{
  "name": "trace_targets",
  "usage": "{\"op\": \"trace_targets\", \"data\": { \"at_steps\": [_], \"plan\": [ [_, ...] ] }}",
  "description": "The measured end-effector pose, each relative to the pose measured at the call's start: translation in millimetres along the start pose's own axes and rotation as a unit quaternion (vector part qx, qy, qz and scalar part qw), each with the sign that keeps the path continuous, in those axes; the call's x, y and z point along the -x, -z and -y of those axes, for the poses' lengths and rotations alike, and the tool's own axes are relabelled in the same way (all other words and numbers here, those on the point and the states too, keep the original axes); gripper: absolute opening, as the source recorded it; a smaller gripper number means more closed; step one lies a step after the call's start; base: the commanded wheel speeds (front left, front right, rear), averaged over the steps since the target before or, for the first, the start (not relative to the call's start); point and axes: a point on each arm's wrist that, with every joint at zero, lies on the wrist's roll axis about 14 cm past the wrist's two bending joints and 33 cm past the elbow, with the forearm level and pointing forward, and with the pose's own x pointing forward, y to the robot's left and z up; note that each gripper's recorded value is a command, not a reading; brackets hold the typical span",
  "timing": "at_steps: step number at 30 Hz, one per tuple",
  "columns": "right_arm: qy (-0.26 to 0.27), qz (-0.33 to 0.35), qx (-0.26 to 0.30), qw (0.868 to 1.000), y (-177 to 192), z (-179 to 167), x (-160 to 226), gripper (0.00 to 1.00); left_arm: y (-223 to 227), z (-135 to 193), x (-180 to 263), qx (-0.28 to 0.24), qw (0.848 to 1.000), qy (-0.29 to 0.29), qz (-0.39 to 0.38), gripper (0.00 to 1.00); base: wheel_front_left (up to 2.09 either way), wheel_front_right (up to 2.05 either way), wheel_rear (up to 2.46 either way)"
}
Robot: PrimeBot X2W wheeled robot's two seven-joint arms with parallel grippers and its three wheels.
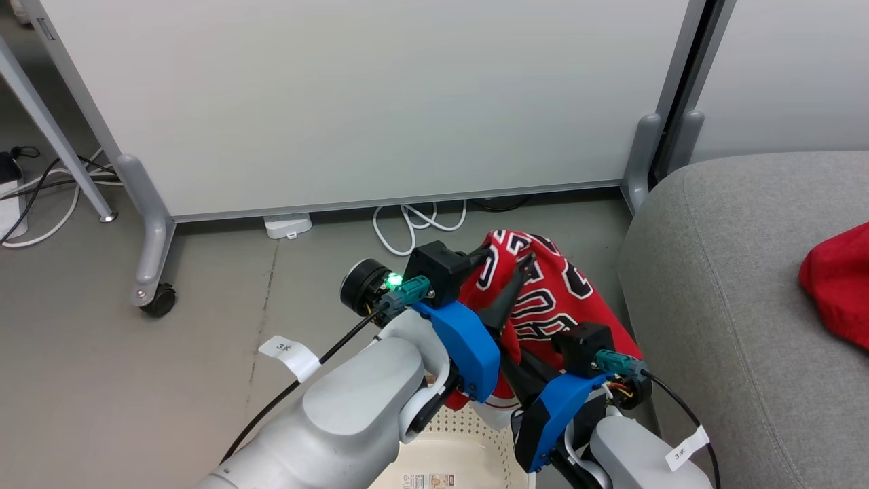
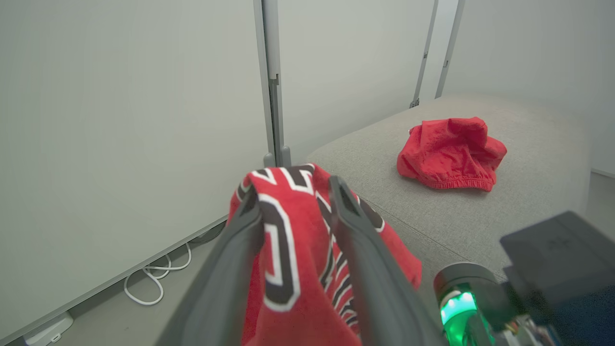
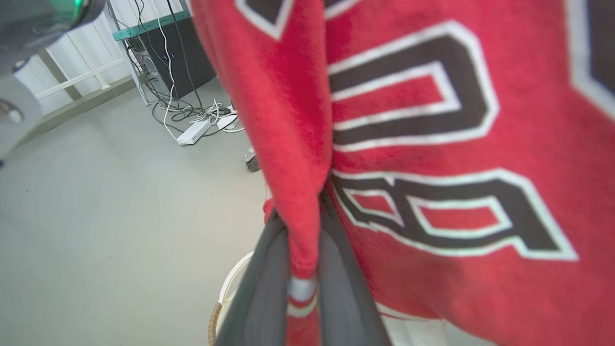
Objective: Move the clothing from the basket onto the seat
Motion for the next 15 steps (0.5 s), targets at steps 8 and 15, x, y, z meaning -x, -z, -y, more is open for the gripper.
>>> {"op": "trace_targets", "data": {
  "at_steps": [8, 15],
  "plan": [
    [0.004, 0.005, 0.001, 1.000, -3, 3, -1, 0.00, 1, -3, 1, 0.003, 1.000, -0.008, 0.002, 1.00, 0.00, 0.00, 0.00],
    [0.011, 0.017, 0.003, 1.000, -11, 8, -2, 0.00, 0, -10, 5, 0.014, 0.999, -0.029, 0.013, 1.00, 0.00, 0.00, 0.00]
  ]
}}
